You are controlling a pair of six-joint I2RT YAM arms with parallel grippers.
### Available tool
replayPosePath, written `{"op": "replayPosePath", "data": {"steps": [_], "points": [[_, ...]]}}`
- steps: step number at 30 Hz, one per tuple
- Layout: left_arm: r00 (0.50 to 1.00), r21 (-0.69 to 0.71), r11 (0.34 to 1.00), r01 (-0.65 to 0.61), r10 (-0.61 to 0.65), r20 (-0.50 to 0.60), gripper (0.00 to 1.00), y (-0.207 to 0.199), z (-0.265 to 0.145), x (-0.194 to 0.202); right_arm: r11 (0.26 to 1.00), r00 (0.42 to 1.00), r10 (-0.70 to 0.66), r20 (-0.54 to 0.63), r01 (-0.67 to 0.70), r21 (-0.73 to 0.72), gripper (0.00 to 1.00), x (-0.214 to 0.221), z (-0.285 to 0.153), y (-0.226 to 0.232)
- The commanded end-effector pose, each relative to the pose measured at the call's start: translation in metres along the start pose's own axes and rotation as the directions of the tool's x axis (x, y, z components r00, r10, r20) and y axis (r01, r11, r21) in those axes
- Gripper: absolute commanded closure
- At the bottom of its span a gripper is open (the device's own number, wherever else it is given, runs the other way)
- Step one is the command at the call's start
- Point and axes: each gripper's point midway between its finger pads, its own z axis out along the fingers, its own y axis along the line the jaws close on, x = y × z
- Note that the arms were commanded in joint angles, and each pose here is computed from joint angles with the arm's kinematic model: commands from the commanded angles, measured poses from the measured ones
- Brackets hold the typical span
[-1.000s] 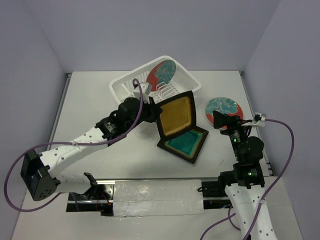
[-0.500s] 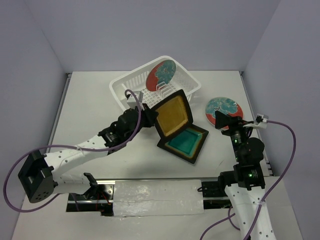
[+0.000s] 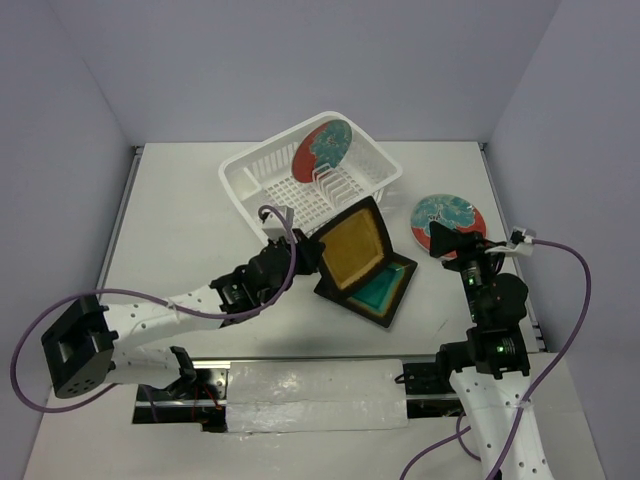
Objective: Unload the plates from the dish rack
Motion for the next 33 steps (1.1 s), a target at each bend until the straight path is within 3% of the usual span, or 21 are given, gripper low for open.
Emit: {"op": "replayPosePath", "data": {"steps": [1, 19, 33], "points": [[0.940, 0.131, 0.965, 0.229, -0.254, 0.226, 1.00, -0.039, -0.008, -0.060, 0.999, 0.998, -0.012, 0.067, 0.015, -0.045, 0.25, -0.023, -0.007, 0.016], [0.850, 0.119, 0.898, 0.424, -0.440, 0.290, 1.00, -0.016, -0.010, -0.035, 0.999, 0.999, -0.016, 0.052, 0.018, -0.038, 0.25, -0.015, -0.002, 0.010], [0.815, 0.085, 0.858, 0.507, -0.510, 0.277, 1.00, -0.011, -0.012, 0.006, 1.000, 0.999, -0.022, 0.042, 0.023, -0.022, 0.25, -0.013, -0.003, 0.007]]}}
